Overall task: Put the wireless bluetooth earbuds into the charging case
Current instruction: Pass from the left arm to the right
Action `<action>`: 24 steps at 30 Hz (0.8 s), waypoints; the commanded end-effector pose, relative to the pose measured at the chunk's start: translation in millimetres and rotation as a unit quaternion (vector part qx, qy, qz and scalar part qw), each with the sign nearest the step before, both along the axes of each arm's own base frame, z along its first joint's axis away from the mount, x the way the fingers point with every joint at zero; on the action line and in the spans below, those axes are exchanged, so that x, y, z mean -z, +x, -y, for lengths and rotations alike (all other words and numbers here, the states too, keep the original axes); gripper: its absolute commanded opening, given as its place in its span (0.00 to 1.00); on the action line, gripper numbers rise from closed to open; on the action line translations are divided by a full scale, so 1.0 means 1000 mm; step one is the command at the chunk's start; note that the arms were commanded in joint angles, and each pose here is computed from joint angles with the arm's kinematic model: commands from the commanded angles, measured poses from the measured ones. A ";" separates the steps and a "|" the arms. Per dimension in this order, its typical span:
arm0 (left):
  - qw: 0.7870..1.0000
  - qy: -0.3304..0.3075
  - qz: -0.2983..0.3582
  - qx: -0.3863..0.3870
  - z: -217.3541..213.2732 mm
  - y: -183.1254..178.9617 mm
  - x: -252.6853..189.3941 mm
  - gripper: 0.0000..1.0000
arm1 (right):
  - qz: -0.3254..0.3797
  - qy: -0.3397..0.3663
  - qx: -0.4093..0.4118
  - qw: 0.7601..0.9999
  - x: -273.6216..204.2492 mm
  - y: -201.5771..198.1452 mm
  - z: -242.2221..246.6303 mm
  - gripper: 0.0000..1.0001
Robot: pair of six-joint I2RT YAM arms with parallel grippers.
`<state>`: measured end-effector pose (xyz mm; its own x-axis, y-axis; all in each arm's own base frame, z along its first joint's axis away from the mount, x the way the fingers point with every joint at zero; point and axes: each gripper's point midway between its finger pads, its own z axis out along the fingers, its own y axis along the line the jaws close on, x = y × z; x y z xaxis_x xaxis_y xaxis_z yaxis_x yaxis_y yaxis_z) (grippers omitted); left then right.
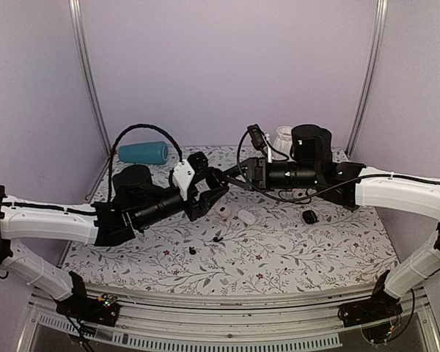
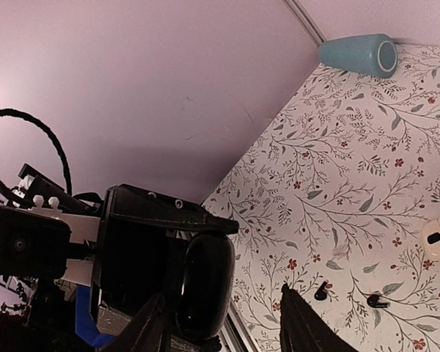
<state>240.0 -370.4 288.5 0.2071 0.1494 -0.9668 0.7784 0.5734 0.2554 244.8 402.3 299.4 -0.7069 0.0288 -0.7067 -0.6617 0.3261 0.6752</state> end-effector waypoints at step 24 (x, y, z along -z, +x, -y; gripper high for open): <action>1.000 0.004 -0.012 -0.015 0.018 0.007 -0.004 0.70 | 0.007 -0.020 -0.014 1.000 0.000 -0.007 -0.002 0.03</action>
